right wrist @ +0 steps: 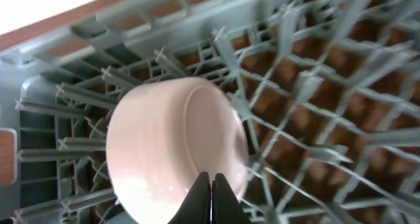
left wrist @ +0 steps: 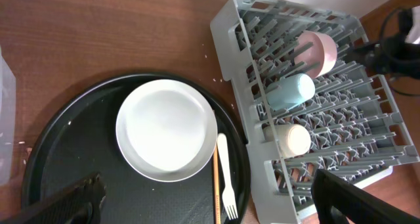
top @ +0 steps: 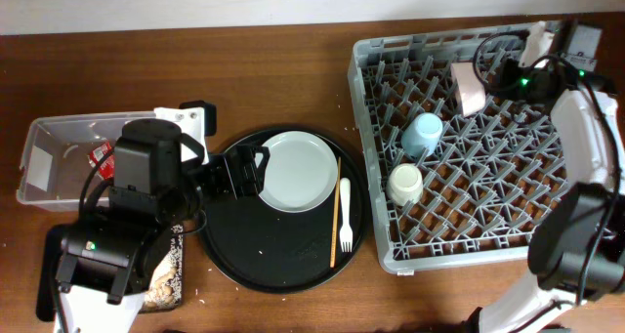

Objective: Sort waste into correct bins and load items into the dishwasher rack
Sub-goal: 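Release the pink bowl in the rack and raise the right gripper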

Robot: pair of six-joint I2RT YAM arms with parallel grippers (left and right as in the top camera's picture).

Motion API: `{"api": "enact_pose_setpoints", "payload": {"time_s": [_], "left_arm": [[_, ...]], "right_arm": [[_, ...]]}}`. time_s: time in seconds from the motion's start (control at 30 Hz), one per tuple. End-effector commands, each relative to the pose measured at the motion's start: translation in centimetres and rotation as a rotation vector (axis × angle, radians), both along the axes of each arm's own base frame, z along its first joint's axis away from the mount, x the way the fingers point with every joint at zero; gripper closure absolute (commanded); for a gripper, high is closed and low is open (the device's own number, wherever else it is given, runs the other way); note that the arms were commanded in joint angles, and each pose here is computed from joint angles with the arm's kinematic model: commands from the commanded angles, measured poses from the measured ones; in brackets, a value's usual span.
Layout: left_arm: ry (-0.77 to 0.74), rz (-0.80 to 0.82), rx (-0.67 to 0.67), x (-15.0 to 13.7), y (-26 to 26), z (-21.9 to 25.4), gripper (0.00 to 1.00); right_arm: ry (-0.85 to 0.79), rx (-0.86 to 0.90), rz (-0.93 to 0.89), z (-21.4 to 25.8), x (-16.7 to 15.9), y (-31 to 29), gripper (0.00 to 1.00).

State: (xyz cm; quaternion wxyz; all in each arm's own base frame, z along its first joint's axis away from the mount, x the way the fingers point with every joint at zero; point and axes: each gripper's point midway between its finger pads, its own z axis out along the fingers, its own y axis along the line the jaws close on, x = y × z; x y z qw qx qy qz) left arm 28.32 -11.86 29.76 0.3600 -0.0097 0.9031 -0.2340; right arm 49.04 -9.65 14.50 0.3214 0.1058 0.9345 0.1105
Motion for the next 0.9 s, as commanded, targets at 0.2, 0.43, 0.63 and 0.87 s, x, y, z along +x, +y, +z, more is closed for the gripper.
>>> {"api": "enact_pose_setpoints", "payload": {"time_s": [0.2,0.43,0.63,0.87], "left_arm": [[-0.026,0.004,0.005,0.2,0.2,0.8,0.01],[-0.026,0.004,0.005,0.2,0.2,0.8,0.01],[-0.026,0.004,0.005,0.2,0.2,0.8,0.01],[-0.026,0.004,0.005,0.2,0.2,0.8,0.01]], "right_arm": [[0.051,0.142,0.148,-1.6,-0.2,6.2,0.95],[-0.079,0.095,0.187,8.2,-2.5,8.3,0.92],[-0.029,0.111,0.391,13.4,-11.0,17.8,0.78],[0.133,0.121,0.668,11.1,-16.6,27.7,0.48]]}}
